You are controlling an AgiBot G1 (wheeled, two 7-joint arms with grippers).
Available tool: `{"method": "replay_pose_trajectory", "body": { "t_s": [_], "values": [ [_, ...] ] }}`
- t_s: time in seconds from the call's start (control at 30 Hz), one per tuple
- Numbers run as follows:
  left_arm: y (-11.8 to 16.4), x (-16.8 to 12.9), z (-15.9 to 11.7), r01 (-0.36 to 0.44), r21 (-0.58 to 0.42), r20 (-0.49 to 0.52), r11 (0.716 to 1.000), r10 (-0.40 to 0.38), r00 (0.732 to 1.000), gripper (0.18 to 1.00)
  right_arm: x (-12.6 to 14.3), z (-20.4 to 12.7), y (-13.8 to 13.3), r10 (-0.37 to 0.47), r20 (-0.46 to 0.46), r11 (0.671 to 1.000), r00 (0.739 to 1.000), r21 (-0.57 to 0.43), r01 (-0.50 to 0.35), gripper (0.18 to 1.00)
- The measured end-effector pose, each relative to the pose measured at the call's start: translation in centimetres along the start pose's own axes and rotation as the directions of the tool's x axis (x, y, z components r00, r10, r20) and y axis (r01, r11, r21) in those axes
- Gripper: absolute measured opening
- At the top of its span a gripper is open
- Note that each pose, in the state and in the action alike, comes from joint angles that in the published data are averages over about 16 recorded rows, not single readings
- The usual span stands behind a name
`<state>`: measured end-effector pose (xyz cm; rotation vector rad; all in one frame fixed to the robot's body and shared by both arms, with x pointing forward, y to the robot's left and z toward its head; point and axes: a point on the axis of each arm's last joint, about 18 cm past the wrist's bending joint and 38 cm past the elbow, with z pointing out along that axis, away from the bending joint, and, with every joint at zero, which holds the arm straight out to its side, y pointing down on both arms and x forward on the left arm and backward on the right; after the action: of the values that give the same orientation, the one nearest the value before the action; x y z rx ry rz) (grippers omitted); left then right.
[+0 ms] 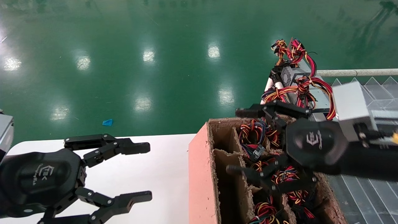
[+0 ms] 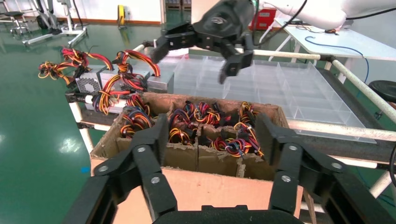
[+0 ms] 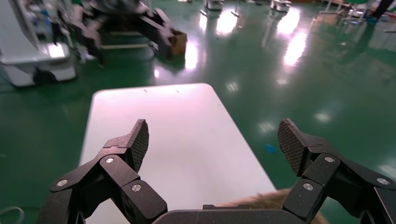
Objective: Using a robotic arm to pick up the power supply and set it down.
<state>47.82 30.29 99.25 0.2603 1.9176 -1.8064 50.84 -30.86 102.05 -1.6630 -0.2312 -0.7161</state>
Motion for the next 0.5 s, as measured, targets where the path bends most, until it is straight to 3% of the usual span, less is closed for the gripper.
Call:
{"method": "replay_pose_trajectory", "body": {
  "t_s": [0.23,0.5],
  "values": [
    [0.0,0.0,0.0,0.0,0.0,0.0,1.0,0.0,1.0,0.747,-2.5,-0.1,0.3,0.059,0.047,0.996,0.997,0.058,-0.062,1.0],
    [0.0,0.0,0.0,0.0,0.0,0.0,1.0,0.0,1.0,0.889,-4.4,-0.3,0.5,0.1,0.084,0.989,0.991,0.099,-0.108,1.0]
  ]
}}
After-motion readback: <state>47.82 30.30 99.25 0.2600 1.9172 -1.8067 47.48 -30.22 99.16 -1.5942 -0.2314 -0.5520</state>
